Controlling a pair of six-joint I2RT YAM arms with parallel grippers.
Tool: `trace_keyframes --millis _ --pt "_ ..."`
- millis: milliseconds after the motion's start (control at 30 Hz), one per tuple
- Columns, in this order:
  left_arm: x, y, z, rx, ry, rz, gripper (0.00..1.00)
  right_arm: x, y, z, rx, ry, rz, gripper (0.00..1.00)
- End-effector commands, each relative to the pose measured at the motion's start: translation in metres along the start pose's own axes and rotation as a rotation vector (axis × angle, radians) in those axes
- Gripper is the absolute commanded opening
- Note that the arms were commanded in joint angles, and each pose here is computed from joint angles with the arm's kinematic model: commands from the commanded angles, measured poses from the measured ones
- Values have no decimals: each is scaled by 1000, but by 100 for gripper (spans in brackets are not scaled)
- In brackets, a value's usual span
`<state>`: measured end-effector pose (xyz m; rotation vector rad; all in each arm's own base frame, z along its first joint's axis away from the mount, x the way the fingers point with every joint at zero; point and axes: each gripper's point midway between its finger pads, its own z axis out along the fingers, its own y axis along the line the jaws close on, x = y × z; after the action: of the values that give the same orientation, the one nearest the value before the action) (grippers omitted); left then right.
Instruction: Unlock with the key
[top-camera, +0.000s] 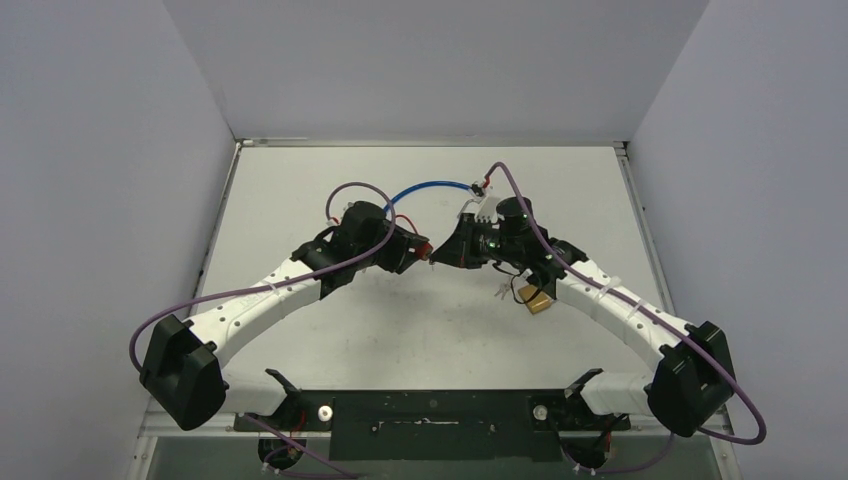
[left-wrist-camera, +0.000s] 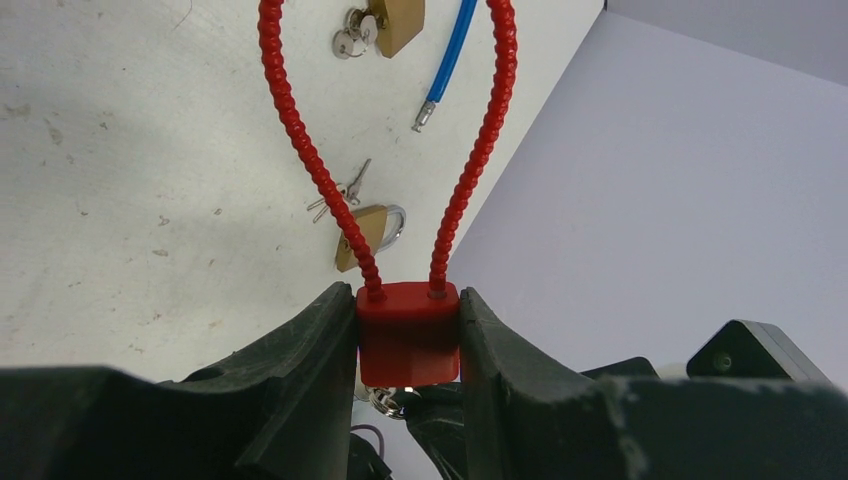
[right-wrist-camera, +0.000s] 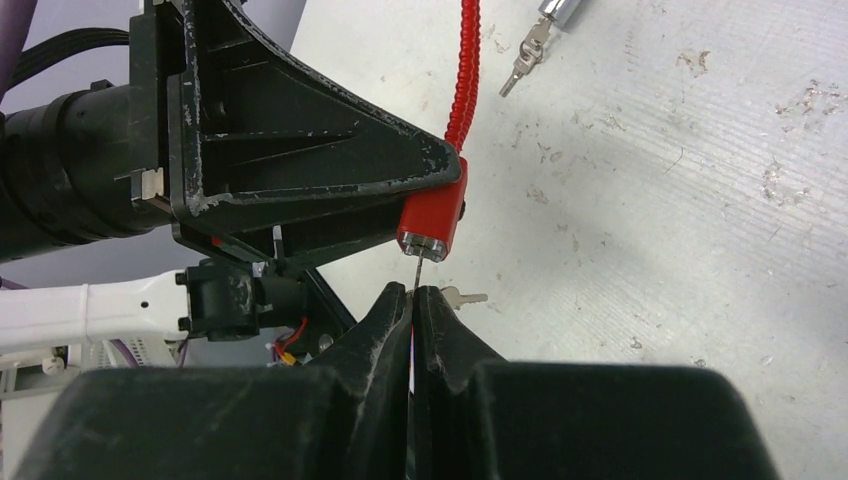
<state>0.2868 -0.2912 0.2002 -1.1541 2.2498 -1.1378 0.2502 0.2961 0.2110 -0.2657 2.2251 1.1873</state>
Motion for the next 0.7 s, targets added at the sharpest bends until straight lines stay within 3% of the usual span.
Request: trace_keyframes --millis 0,400,667 --pt "2 -30 -12 108 14 -5 0 -14 16 2 -45 -22 -21 0" --pt "10 -27 -5 73 35 55 0 -41 24 23 11 3 79 0" --pt "22 -40 -9 120 106 -16 0 -31 15 53 99 -59 -163 0"
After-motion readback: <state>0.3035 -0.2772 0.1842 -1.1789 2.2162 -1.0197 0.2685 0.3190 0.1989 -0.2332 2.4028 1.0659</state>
